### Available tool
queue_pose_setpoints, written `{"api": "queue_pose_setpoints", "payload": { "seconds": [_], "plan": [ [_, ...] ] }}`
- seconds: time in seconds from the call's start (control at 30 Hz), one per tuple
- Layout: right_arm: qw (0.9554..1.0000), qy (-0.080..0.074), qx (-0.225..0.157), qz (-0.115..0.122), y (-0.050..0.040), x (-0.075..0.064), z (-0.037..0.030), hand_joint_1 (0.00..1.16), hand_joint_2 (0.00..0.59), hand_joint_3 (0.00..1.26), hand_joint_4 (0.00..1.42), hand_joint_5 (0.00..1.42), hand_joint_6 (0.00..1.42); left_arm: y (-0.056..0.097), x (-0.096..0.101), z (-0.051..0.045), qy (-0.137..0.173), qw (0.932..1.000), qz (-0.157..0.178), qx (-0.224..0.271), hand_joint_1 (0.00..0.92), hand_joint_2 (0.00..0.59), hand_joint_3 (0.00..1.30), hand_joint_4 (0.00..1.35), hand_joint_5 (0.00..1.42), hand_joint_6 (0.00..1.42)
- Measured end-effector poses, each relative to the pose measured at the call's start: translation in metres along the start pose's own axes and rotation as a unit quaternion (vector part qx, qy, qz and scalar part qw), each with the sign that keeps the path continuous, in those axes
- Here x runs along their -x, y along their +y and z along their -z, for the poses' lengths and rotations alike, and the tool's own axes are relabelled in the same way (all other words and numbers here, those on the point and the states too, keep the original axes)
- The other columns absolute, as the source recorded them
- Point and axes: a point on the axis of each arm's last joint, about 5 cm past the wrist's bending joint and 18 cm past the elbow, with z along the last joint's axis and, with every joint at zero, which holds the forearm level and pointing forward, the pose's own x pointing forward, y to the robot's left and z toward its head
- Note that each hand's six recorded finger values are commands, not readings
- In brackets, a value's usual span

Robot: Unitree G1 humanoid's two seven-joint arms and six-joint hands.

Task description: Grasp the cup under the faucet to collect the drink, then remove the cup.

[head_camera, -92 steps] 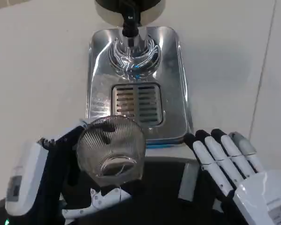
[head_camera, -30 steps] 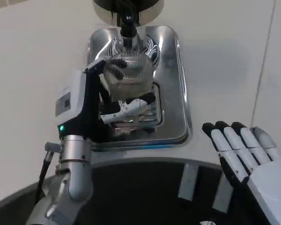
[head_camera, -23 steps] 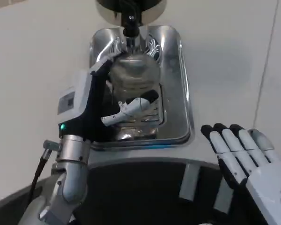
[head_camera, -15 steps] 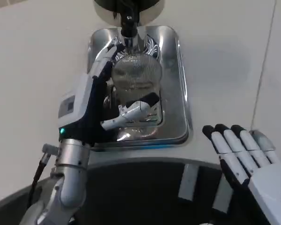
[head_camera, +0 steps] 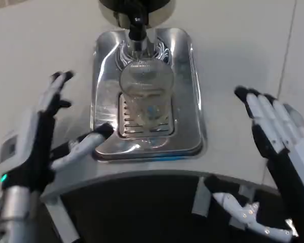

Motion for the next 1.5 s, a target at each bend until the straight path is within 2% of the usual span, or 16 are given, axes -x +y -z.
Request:
{"api": "queue_pose_setpoints", "payload": {
  "seconds": [0.07,0.13,0.2,0.37,0.4,0.53,0.63,0.7,0.83,0.87,0.93,1.0,1.07,1.33,1.43,1.5],
  "plan": [
    [0.9995,-0.004,-0.032,0.003,-0.0019,-0.006,-0.0026,0.47,0.343,0.0,0.0,0.0,0.0,0.008,0.013,0.004,0.006,0.9999,0.004,-0.014,0.16,0.024,0.11,0.0,0.24,0.24],
    [0.9968,-0.002,-0.08,0.008,-0.0046,-0.013,-0.006,0.47,0.343,0.0,0.0,0.0,0.0,0.015,0.027,0.0085,0.018,0.9993,0.013,-0.029,0.159,0.033,0.08,0.0,0.21,0.21],
    [0.9934,-0.009,-0.114,0.016,-0.0069,-0.02,-0.0094,0.47,0.345,0.0,0.0,0.0,0.0,0.017,0.037,0.0101,0.026,0.9987,0.024,-0.038,0.154,0.045,0.04,0.0,0.15,0.18],
    [0.9807,-0.028,-0.192,0.023,-0.0128,-0.038,-0.0168,0.41,0.399,0.0,0.0,0.0,0.0,0.024,0.056,0.0027,0.017,0.9962,0.035,-0.078,0.124,0.074,0.0,0.0,0.03,0.07],
    [0.9758,-0.032,-0.215,0.024,-0.0143,-0.043,-0.0177,0.41,0.401,0.0,0.0,0.0,0.0,0.027,0.059,-0.0009,0.009,0.9949,0.036,-0.093,0.11,0.077,0.0,0.0,0.02,0.06],
    [0.9631,-0.048,-0.262,0.035,-0.0187,-0.057,-0.022,0.38,0.424,0.0,0.0,0.0,0.0,0.03,0.067,-0.0095,-0.016,0.991,0.045,-0.125,0.084,0.079,0.0,0.0,0.0,0.04],
    [0.9524,-0.066,-0.296,0.033,-0.0207,-0.069,-0.0266,0.37,0.428,0.0,0.0,0.0,0.0,0.032,0.073,-0.0146,-0.031,0.9879,0.052,-0.143,0.089,0.092,0.0,0.0,0.02,0.04],
    [0.9486,-0.077,-0.305,0.029,-0.0203,-0.075,-0.0287,0.37,0.444,0.0,0.0,0.0,0.0,0.033,0.076,-0.016,-0.031,0.9877,0.053,-0.144,0.089,0.093,0.0,0.0,0.03,0.04],
    [0.9366,-0.103,-0.334,0.021,-0.0204,-0.094,-0.0334,0.35,0.462,0.0,0.0,0.0,0.0,0.03,0.083,-0.0182,-0.018,0.9894,0.053,-0.134,0.088,0.087,0.0,0.0,0.03,0.04],
    [0.931,-0.115,-0.346,0.018,-0.0207,-0.101,-0.0358,0.34,0.464,0.0,0.0,0.0,0.0,0.029,0.086,-0.018,-0.015,0.9888,0.058,-0.136,0.087,0.086,0.0,0.0,0.01,0.03],
    [0.9251,-0.129,-0.357,0.015,-0.0215,-0.106,-0.0383,0.34,0.464,0.0,0.0,0.0,0.0,0.028,0.088,-0.0181,-0.016,0.9873,0.064,-0.145,0.083,0.081,0.0,0.0,0.0,0.0],
    [0.9182,-0.138,-0.372,0.003,-0.0195,-0.116,-0.0399,0.34,0.465,0.0,0.0,0.0,0.0,0.029,0.089,-0.0186,-0.017,0.9869,0.065,-0.147,0.032,0.092,0.0,0.0,0.0,0.0],
    [0.9155,-0.138,-0.378,-0.003,-0.0179,-0.12,-0.04,0.33,0.478,0.0,0.0,0.0,0.0,0.029,0.089,-0.0188,-0.017,0.9869,0.064,-0.147,0.002,0.094,0.0,0.0,0.0,0.0],
    [0.9058,-0.135,-0.401,-0.015,-0.0079,-0.142,-0.0414,0.32,0.481,0.0,0.0,0.0,0.0,0.033,0.086,-0.0172,-0.023,0.9853,0.064,-0.157,0.0,0.093,0.0,0.0,0.0,0.0],
    [0.9001,-0.13,-0.415,-0.021,-0.0018,-0.147,-0.0436,0.32,0.481,0.0,0.0,0.0,0.0,0.033,0.087,-0.0171,-0.022,0.9852,0.065,-0.157,0.0,0.093,0.0,0.0,0.0,0.0],
    [0.8946,-0.133,-0.426,-0.024,0.0025,-0.15,-0.0466,0.31,0.481,0.0,0.0,0.0,0.0,0.033,0.087,-0.017,-0.023,0.9849,0.065,-0.159,0.0,0.093,0.0,0.0,0.0,0.0]
  ]
}}
